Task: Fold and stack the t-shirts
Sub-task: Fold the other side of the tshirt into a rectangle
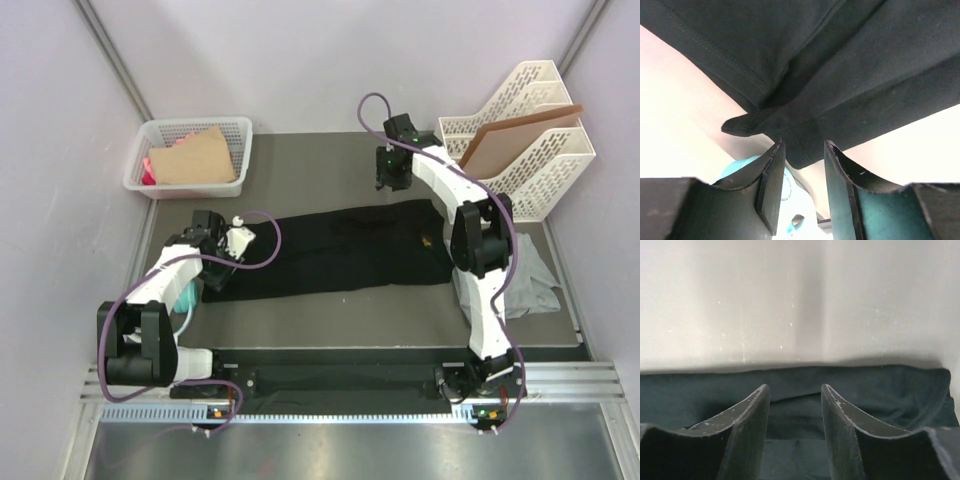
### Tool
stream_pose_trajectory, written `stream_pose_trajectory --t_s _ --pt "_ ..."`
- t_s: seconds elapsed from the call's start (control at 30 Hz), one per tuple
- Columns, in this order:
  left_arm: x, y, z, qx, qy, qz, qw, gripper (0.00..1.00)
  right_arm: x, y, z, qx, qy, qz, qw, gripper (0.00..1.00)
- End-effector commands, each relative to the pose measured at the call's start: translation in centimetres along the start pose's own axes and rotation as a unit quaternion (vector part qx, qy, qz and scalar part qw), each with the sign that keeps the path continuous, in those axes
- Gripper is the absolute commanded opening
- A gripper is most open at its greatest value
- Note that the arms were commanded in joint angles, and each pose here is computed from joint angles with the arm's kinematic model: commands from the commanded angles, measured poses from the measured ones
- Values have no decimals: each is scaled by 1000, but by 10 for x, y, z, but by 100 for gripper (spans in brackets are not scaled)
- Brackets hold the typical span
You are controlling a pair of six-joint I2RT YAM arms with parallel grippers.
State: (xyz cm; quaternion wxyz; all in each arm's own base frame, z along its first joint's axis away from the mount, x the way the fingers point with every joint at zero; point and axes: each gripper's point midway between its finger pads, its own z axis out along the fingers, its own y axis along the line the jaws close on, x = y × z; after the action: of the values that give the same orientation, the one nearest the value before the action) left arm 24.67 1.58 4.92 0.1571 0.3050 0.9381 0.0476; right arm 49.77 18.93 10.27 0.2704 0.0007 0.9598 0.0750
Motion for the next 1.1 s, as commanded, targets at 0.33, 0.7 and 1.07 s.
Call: stream_pose_trajectory --t_s 0.33,0.7,1.07 --pt "-18 4 4 4 -24 -21 999 43 69 10 -73 -16 -11 -6 1000 35" --pt "-30 10 -3 -9 -49 -49 998 43 90 15 -11 -1 47 -14 999 25" --pt "-24 8 1 -9 -43 -46 998 43 62 17 15 13 44 -23 999 22"
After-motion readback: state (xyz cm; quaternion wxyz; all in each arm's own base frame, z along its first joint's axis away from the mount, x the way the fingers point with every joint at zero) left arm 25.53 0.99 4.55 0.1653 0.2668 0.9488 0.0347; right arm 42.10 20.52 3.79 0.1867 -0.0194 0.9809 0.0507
